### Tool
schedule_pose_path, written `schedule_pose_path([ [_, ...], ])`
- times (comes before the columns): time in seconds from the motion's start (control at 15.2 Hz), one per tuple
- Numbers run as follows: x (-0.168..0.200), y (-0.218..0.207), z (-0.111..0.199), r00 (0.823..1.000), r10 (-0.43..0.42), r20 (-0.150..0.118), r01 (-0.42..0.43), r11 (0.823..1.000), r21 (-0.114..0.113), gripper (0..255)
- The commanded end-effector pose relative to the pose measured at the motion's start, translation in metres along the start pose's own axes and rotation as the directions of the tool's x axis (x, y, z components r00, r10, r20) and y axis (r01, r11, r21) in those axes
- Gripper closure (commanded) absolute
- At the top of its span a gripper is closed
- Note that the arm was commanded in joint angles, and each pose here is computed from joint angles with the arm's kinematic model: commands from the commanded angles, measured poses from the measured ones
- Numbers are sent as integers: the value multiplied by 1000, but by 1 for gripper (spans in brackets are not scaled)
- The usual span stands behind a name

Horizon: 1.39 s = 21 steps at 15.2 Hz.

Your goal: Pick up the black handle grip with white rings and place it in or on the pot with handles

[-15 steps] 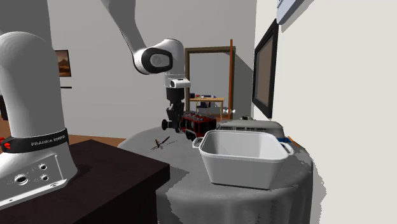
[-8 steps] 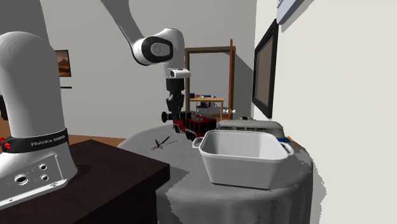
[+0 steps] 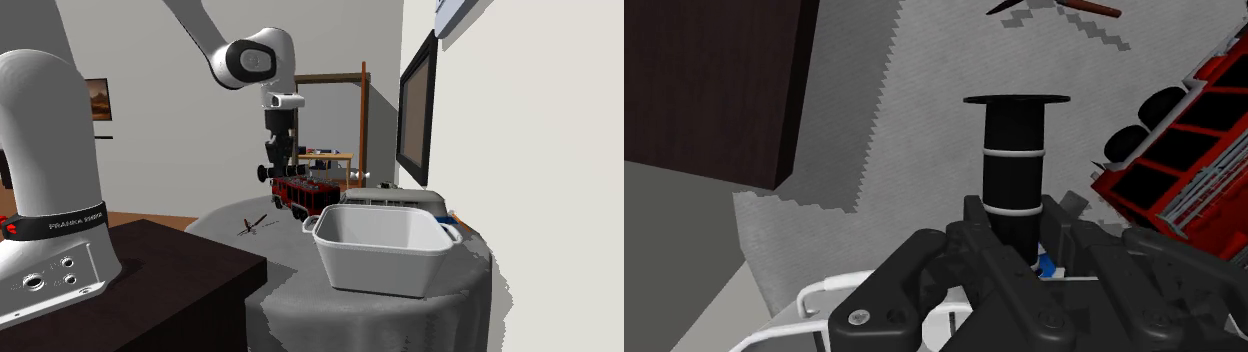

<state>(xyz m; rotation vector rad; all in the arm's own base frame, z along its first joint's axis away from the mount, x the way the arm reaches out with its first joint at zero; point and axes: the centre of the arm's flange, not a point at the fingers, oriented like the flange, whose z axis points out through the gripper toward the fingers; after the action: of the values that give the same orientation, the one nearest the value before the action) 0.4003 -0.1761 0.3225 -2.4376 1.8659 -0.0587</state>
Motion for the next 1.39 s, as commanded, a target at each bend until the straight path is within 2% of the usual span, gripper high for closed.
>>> schedule_pose_path([
  [0.0,24,7,-2,1000,-1,0,1,1000,0,255],
  [1.19,257,76,-9,1000,-1,0,1,1000,0,255],
  [1.32,257,77,1,1000,-1,0,1,1000,0,255],
])
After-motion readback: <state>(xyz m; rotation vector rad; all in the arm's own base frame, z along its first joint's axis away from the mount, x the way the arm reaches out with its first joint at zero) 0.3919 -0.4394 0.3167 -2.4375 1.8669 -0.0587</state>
